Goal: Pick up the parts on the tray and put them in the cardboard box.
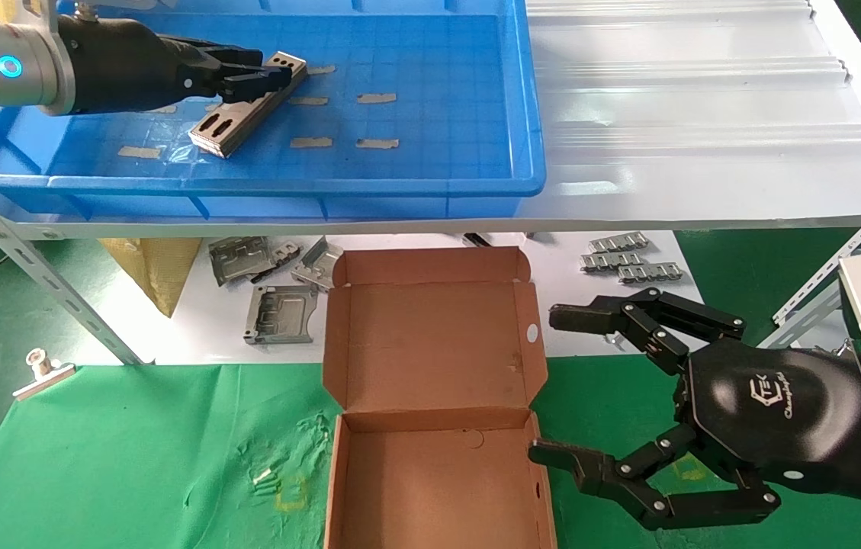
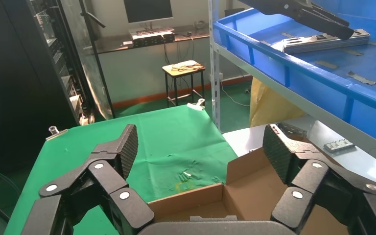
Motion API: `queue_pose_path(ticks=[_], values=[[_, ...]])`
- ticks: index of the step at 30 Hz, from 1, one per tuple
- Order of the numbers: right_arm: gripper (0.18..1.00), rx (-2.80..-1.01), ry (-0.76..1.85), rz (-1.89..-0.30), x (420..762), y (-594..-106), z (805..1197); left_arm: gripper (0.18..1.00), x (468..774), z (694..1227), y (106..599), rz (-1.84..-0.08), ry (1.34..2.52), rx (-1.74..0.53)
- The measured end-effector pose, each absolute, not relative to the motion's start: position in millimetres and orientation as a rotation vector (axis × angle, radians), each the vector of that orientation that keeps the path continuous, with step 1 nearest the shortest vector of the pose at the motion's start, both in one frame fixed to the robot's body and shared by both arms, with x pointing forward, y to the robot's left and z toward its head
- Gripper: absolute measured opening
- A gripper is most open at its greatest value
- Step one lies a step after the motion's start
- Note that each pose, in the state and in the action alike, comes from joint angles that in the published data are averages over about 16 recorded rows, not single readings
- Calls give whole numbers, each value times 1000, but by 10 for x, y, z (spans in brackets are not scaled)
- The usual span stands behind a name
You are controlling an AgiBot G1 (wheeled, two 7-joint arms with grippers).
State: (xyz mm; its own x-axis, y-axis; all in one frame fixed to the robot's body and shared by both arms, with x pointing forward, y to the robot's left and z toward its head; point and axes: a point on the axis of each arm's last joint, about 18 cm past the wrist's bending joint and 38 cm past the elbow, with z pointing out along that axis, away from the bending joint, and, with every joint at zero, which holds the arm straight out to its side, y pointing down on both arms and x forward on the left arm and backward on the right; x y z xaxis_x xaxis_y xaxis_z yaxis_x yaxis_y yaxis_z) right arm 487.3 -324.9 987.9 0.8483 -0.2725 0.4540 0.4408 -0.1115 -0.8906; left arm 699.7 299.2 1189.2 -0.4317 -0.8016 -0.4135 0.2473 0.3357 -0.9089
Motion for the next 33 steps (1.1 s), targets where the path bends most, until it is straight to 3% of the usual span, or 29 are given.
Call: queue_pose_path(ticks=[6, 18, 33], values=[[959, -1571, -137, -607, 4873, -3249, 9879, 439, 6944, 11981, 2982, -1326, 1572, -484], [1000, -1571, -137, -607, 4873, -3249, 9879, 436, 6655, 12249, 2948, -1401, 1559, -334], [1000, -1571, -137, -607, 4873, -3249, 9879, 435, 6105, 12008, 2671, -1488, 1770, 67]])
